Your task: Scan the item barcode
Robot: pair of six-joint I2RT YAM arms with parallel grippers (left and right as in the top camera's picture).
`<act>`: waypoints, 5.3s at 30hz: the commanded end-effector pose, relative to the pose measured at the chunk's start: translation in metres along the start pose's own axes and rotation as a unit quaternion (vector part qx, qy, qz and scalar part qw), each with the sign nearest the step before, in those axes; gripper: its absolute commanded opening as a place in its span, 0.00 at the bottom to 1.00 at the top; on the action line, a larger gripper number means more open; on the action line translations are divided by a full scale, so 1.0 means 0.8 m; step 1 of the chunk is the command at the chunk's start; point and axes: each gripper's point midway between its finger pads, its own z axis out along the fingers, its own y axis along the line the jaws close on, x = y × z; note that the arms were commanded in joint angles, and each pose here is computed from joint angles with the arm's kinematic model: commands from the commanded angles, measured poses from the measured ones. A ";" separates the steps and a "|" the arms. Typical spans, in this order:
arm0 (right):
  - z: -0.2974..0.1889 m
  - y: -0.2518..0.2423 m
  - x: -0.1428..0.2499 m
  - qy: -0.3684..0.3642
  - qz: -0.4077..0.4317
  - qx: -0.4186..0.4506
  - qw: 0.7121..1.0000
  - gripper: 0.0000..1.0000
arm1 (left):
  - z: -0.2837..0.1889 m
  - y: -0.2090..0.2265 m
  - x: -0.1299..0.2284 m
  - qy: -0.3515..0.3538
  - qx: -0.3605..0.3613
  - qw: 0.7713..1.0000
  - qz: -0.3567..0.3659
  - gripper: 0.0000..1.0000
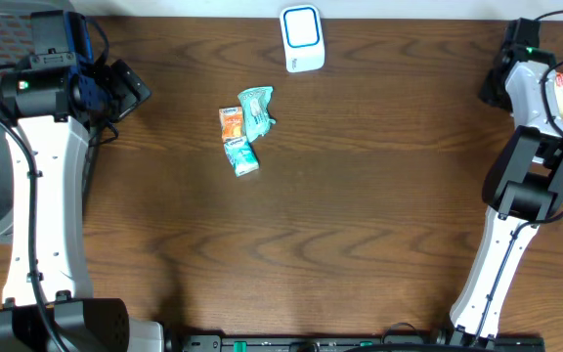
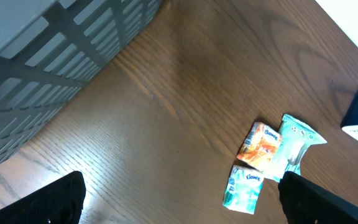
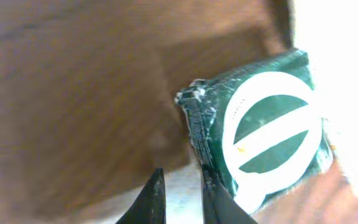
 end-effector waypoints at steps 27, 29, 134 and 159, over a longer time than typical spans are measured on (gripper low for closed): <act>-0.334 0.455 0.221 0.035 -0.246 -0.497 0.831 0.99 | -0.004 0.002 -0.002 -0.004 -0.002 1.000 -0.004 0.98; -0.340 0.475 0.242 0.032 -0.251 -0.492 0.833 0.99 | -0.004 0.002 -0.002 -0.004 -0.002 1.000 -0.004 0.98; -0.379 0.309 0.312 0.354 -0.192 -0.693 0.598 0.01 | -0.004 0.002 -0.002 -0.004 -0.002 1.000 -0.004 0.98; -0.251 0.196 0.245 0.323 -0.234 -0.381 0.834 0.22 | -0.004 0.002 -0.002 -0.004 -0.002 1.000 -0.004 0.98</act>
